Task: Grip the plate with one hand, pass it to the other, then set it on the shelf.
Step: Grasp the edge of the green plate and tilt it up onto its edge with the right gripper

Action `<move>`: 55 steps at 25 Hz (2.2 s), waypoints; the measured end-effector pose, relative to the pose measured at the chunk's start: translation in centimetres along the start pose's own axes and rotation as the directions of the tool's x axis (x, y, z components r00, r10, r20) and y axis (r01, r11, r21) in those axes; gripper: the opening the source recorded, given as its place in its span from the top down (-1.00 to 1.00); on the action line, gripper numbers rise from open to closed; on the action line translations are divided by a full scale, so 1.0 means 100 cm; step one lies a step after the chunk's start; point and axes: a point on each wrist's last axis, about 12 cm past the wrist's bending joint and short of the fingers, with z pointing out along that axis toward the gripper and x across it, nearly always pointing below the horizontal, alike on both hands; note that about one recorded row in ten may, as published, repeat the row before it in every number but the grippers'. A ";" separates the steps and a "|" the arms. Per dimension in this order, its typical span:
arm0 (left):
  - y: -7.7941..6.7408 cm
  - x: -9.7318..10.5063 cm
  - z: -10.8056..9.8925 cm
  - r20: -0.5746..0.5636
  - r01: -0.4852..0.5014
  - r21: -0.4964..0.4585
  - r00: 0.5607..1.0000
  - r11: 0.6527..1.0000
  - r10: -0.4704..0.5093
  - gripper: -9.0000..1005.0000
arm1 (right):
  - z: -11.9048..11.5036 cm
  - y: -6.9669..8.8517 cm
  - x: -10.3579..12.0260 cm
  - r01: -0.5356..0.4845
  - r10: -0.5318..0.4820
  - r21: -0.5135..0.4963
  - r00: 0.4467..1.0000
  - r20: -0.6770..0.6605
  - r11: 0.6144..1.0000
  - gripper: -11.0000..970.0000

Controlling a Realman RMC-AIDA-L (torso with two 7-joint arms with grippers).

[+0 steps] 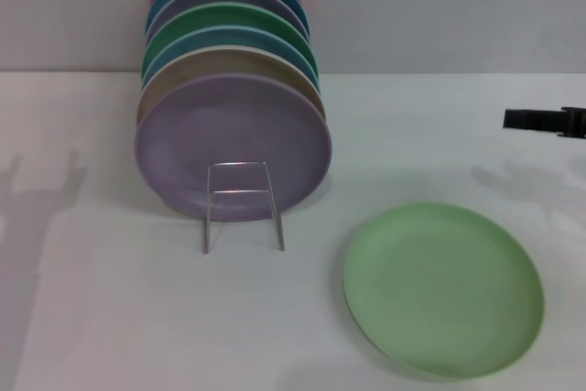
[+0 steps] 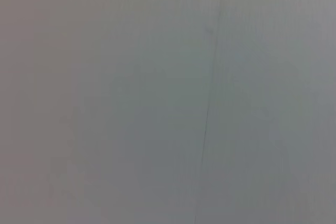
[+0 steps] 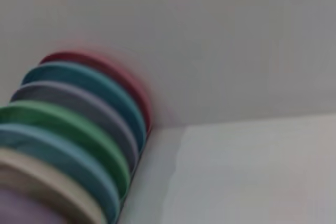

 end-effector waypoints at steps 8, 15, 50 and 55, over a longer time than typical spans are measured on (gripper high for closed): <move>-0.001 0.000 0.000 0.002 0.002 0.000 1.000 1.000 -0.002 -0.65 | -0.002 0.004 0.001 -0.025 0.026 0.004 0.974 -0.226 1.000 -0.33; -0.001 -0.001 0.003 0.009 0.003 -0.002 1.000 1.000 -0.003 -0.65 | -0.008 -0.002 0.003 -0.049 0.067 0.063 0.939 -0.338 0.997 -0.33; 0.005 -0.004 0.006 0.031 0.028 -0.036 0.999 0.999 -0.027 -0.65 | 0.009 -0.017 0.032 -0.177 0.212 0.117 0.845 -0.491 0.977 -0.32; 0.006 -0.004 0.006 0.034 0.028 -0.036 0.999 0.999 -0.027 -0.65 | 0.014 -0.017 0.033 -0.179 0.214 0.117 0.842 -0.496 0.977 -0.32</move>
